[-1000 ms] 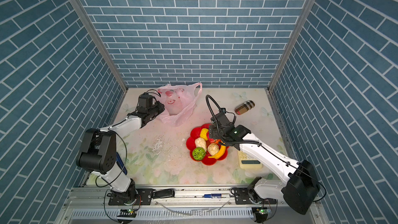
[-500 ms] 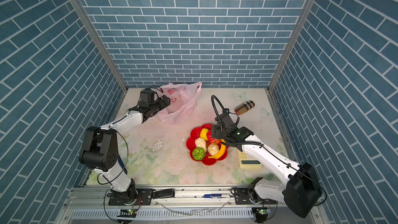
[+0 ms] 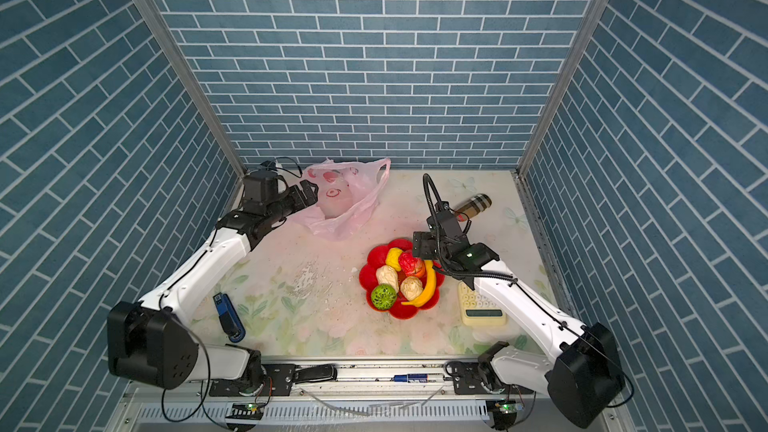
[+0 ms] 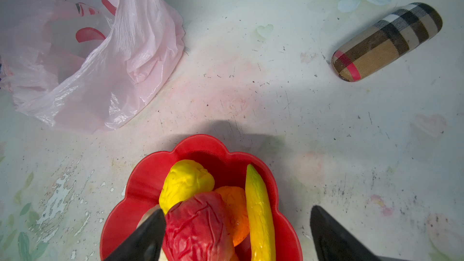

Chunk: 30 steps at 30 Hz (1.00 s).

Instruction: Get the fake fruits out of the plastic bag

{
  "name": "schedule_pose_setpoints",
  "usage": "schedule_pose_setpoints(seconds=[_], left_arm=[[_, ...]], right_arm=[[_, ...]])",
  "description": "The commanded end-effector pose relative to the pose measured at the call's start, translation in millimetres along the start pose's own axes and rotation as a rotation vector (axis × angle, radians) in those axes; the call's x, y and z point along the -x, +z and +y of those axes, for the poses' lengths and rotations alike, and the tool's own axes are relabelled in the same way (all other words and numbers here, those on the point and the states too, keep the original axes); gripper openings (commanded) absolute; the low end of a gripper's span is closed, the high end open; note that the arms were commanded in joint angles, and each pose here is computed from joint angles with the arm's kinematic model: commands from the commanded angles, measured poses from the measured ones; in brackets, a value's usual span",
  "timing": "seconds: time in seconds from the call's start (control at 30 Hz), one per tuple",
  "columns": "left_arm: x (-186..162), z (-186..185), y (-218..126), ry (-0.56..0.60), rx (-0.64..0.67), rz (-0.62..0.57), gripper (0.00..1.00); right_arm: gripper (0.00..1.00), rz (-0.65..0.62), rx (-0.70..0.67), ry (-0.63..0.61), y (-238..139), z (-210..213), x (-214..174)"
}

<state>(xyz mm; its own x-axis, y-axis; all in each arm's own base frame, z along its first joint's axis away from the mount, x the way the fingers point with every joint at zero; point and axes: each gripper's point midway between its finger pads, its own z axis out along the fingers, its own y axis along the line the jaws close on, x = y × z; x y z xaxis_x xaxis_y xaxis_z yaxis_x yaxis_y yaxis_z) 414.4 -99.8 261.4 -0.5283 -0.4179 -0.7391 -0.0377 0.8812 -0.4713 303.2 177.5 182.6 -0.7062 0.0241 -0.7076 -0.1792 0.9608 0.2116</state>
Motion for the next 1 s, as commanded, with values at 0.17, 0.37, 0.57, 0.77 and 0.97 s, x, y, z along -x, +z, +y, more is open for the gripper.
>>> schedule_pose_setpoints(seconds=[0.17, 0.37, 0.57, 0.77, 0.97], left_arm=[[-5, 21, -74, 0.140, 0.100, -0.034, 0.99], [-15, 50, -107, 0.146, 0.197, -0.103, 0.99], [-51, 97, -99, 0.116, 0.327, -0.116, 0.99], [-66, 130, -90, 0.153, 0.442, -0.173, 0.99], [-63, 145, -80, 0.232, 0.519, -0.227, 0.99]], right_arm=[[0.91, -0.088, -0.036, -0.001, -9, -17, 9], [0.91, -0.158, -0.100, 0.007, -24, -35, 11], [0.91, -0.236, -0.209, 0.022, -42, -65, 4], [0.99, -0.311, -0.282, 0.032, -59, -90, -9], [0.99, -0.399, -0.380, 0.052, -82, -117, -18]])
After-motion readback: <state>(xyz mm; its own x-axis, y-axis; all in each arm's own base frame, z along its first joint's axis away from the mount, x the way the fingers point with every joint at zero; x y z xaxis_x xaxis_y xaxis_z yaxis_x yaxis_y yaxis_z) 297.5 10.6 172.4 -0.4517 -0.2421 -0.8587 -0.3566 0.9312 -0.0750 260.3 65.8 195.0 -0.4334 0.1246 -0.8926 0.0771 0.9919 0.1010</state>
